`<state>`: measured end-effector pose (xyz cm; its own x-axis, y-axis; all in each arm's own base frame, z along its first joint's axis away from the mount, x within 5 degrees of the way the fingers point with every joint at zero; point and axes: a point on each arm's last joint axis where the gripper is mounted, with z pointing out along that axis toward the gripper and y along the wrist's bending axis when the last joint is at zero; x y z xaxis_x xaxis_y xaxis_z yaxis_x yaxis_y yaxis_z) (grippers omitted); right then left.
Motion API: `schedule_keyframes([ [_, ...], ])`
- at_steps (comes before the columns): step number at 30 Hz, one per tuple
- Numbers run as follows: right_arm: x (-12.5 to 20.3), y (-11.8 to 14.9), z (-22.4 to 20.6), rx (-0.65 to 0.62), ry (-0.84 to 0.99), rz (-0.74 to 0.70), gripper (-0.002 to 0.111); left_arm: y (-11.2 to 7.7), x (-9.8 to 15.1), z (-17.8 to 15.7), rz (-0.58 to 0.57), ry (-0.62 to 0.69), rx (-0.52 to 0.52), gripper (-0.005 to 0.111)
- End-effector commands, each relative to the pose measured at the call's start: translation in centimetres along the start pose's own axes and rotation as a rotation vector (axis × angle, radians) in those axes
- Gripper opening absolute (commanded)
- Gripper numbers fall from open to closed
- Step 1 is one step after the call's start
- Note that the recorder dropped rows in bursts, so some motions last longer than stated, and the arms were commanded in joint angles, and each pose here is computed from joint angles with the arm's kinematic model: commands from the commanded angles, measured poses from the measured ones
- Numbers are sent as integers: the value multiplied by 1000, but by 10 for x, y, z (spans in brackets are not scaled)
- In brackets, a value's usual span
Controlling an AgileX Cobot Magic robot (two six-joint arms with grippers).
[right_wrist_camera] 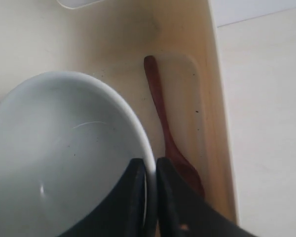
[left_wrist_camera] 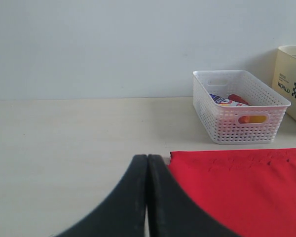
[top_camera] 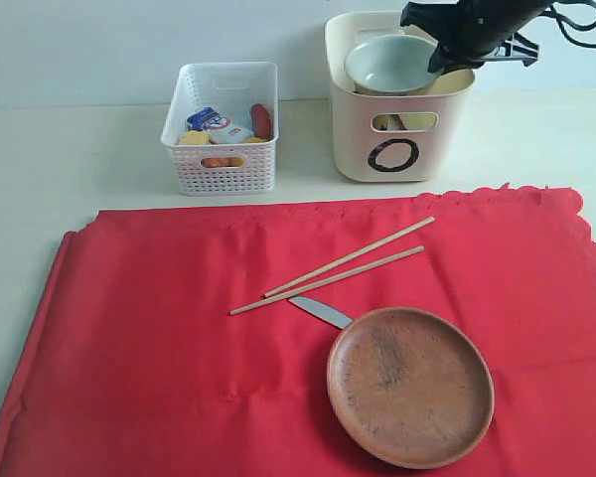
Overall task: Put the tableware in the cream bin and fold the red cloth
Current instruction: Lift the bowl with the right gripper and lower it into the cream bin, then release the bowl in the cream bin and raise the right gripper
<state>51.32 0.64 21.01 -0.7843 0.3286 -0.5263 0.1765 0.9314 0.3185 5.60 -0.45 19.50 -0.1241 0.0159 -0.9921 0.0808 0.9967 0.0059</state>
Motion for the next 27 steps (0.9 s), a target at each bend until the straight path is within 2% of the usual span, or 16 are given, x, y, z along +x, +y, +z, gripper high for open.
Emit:
schedule_keyframes([
  [1,-4,3,-4,-6,-31,-6,20,0,1,0,-1,-5,0,0],
  [8,-4,4,-3,-7,-28,-9,38,0,1,0,-1,-5,0,0],
  [12,-4,4,-3,-7,-30,-9,45,0,1,0,-1,-5,0,0],
  [18,-12,7,-26,28,-67,-70,45,0,1,0,-1,-5,0,0],
  [27,-20,20,-96,49,-55,-119,45,0,1,0,-1,-5,0,0],
])
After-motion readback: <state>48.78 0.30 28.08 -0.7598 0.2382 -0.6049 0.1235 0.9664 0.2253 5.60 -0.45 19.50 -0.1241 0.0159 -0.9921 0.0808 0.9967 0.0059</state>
